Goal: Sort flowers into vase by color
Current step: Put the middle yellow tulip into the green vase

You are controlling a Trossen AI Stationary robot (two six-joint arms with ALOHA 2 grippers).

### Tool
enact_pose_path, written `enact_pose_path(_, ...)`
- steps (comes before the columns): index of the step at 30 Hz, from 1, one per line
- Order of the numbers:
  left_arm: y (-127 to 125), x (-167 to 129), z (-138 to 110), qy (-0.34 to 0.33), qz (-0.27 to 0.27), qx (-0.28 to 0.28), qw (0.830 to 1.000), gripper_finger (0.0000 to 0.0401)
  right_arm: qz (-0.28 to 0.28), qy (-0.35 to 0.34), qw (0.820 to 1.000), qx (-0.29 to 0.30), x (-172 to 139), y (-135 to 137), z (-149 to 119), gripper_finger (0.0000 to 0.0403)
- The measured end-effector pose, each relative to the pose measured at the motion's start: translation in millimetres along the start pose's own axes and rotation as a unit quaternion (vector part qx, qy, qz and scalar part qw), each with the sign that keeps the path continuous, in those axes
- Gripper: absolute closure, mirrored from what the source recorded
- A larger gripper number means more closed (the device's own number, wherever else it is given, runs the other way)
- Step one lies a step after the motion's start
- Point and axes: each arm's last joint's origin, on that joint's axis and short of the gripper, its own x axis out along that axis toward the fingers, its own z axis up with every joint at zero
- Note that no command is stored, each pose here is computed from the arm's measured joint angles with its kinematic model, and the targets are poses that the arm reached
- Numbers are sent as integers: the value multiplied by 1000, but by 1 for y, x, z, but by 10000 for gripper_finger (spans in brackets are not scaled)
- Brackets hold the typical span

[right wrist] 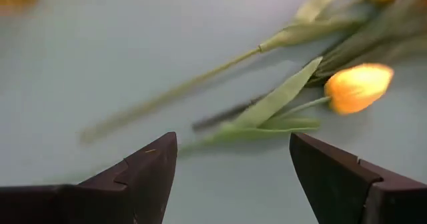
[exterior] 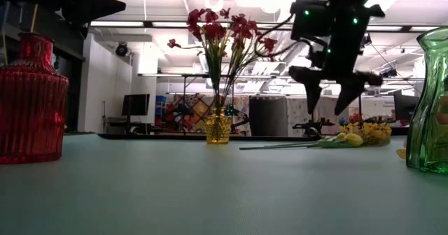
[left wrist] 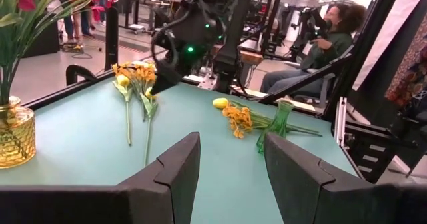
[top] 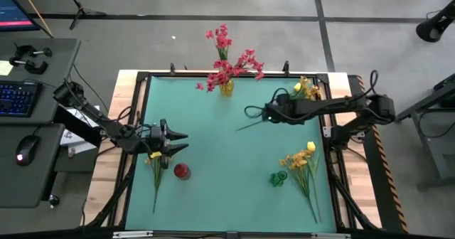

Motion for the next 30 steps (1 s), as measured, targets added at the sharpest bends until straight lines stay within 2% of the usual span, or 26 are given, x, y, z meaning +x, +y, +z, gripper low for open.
enact_pose_path(3, 0, 0, 0, 0, 0, 0, 1000, 249, 18, -10, 996, 88, 9, -5, 1, 121)
enact_pose_path(8, 0, 0, 0, -1, 0, -5, 1000, 249, 49, -3, 989, 139, 23, -2, -4, 121)
enact_pose_path(11, 0, 0, 0, 0, 0, -5, 1000, 249, 52, 8, 988, 143, 30, 0, -8, 121)
enact_pose_path(22, 0, 0, 0, 0, -1, -10, 1000, 249, 8, 39, 986, 162, 60, 4, -16, 124)
enact_pose_path(26, 0, 0, 0, 0, -2, -10, 1000, 249, -8, 42, 986, 161, 67, 3, -16, 154)
enact_pose_path(30, 0, 0, 0, 0, -2, -10, 1000, 249, -21, 44, 987, 155, 68, 1, -17, 226)
